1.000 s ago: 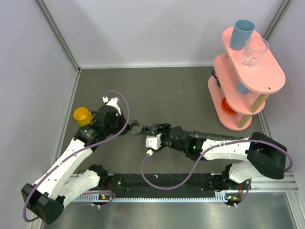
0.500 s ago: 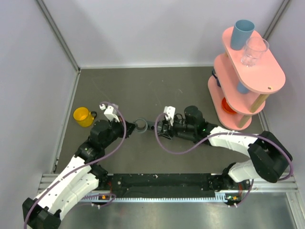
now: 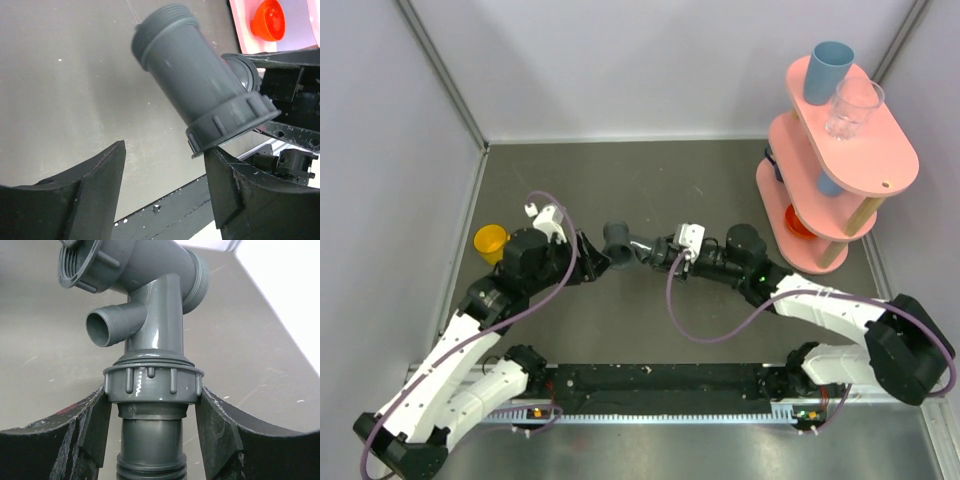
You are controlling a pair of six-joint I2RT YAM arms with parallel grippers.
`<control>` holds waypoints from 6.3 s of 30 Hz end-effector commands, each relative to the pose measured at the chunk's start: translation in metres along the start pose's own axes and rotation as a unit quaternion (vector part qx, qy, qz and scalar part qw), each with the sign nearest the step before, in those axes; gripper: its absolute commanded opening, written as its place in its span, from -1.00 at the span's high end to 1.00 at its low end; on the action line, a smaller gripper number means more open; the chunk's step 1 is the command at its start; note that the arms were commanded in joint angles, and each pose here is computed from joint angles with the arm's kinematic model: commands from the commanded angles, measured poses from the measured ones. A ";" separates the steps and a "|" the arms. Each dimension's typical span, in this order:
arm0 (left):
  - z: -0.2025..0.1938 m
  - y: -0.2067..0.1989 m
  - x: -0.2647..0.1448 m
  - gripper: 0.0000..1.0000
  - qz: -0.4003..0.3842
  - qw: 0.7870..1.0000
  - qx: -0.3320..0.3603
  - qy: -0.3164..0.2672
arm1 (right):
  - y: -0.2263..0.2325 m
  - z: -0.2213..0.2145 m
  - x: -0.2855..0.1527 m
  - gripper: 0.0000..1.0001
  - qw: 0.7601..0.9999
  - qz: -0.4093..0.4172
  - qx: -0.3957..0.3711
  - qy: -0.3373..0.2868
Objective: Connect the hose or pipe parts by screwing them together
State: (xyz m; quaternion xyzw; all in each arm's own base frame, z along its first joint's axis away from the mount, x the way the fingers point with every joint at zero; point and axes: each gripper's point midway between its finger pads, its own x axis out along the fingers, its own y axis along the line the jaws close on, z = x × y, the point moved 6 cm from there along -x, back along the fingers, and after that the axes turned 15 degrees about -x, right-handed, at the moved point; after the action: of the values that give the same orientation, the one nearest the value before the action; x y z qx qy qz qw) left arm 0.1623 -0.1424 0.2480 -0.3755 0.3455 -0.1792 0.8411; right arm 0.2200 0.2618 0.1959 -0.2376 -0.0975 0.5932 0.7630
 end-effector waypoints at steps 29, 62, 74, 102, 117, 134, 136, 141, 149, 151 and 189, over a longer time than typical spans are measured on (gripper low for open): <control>0.048 -0.040 -0.043 -0.57 -0.047 0.998 0.034 0.022 | -0.007 0.057 -0.004 1.00 0.946 -0.127 -0.296 0.028; 0.002 -0.015 0.018 0.54 -0.220 0.958 -0.002 0.183 | 0.009 0.082 0.007 1.00 0.981 -0.047 -0.174 -0.073; -0.002 0.012 0.026 1.00 -0.224 0.957 0.151 0.103 | -0.032 0.075 0.000 0.29 0.995 0.039 0.045 -0.079; 0.024 -0.021 0.019 1.00 -0.110 0.970 -0.159 0.144 | 0.029 0.054 0.015 -0.67 0.933 -0.155 -0.313 0.080; 0.008 -0.002 0.008 1.00 -0.300 0.933 0.200 0.013 | -0.005 0.067 0.023 0.73 0.997 0.063 -0.015 -0.036; 0.018 0.005 0.019 1.00 -0.227 0.965 0.133 0.002 | -0.045 0.040 0.013 -0.75 0.996 0.048 0.065 -0.029; 0.019 0.003 0.021 1.00 -0.208 0.975 0.076 0.015 | -0.032 0.027 0.011 -0.90 0.999 0.018 0.033 0.004; 0.031 -0.008 0.020 1.00 -0.155 0.987 -0.022 0.037 | -0.015 0.018 -0.001 -0.98 0.994 -0.062 -0.056 0.072; 0.035 -0.018 0.015 1.00 -0.104 0.985 -0.123 0.069 | 0.011 0.034 0.002 -0.97 0.970 -0.120 -0.198 0.077; 0.034 -0.021 0.015 1.00 -0.109 0.981 -0.140 0.082 | 0.010 0.035 0.007 -0.97 0.962 -0.141 -0.221 0.082; 0.005 0.023 0.017 1.00 -0.226 0.953 0.200 -0.005 | -0.031 0.043 0.036 -0.16 0.996 0.054 0.057 -0.031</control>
State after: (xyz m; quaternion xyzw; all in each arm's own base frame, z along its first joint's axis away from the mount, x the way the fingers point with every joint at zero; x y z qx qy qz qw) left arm 0.1831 -0.1291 0.2303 -0.2762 0.1724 -0.4107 0.8516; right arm 0.2239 0.3002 0.1929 -0.2074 0.0237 0.6918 0.6913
